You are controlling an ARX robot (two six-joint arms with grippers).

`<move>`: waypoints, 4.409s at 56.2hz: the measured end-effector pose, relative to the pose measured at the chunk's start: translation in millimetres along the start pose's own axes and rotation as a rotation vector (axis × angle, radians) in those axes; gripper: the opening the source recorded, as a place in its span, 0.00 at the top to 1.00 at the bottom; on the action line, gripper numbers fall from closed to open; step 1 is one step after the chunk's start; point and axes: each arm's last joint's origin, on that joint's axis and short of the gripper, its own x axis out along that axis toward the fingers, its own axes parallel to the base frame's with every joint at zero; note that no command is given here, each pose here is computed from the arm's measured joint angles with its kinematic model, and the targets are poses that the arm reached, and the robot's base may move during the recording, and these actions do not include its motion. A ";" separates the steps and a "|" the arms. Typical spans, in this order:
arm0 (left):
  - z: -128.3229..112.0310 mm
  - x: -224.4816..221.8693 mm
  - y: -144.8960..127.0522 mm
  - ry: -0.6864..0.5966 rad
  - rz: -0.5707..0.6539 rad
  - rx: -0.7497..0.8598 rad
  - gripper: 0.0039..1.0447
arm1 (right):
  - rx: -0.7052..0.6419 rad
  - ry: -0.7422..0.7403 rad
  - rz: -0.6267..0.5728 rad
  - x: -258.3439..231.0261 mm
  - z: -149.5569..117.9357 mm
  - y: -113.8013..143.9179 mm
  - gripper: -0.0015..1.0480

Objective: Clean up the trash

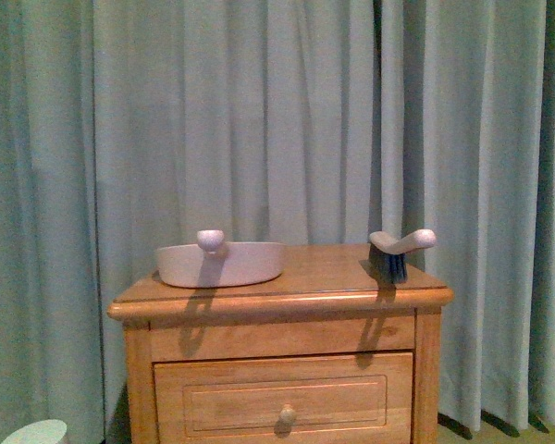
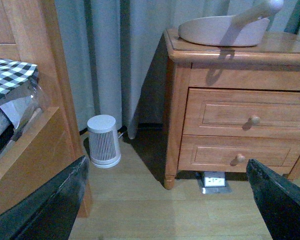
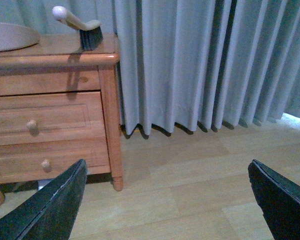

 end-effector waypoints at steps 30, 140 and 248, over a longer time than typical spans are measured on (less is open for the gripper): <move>0.0 0.0 0.0 0.000 0.000 0.000 0.07 | 0.000 0.000 0.000 0.0 0.0 0.0 0.07; 125.4 92.8 -21.2 0.248 -0.224 -0.080 0.07 | 0.000 0.000 0.000 0.0 0.0 0.0 0.07; 25.8 277.3 -166.2 0.792 -0.078 0.172 0.07 | 0.000 0.000 0.000 0.0 0.0 0.0 0.07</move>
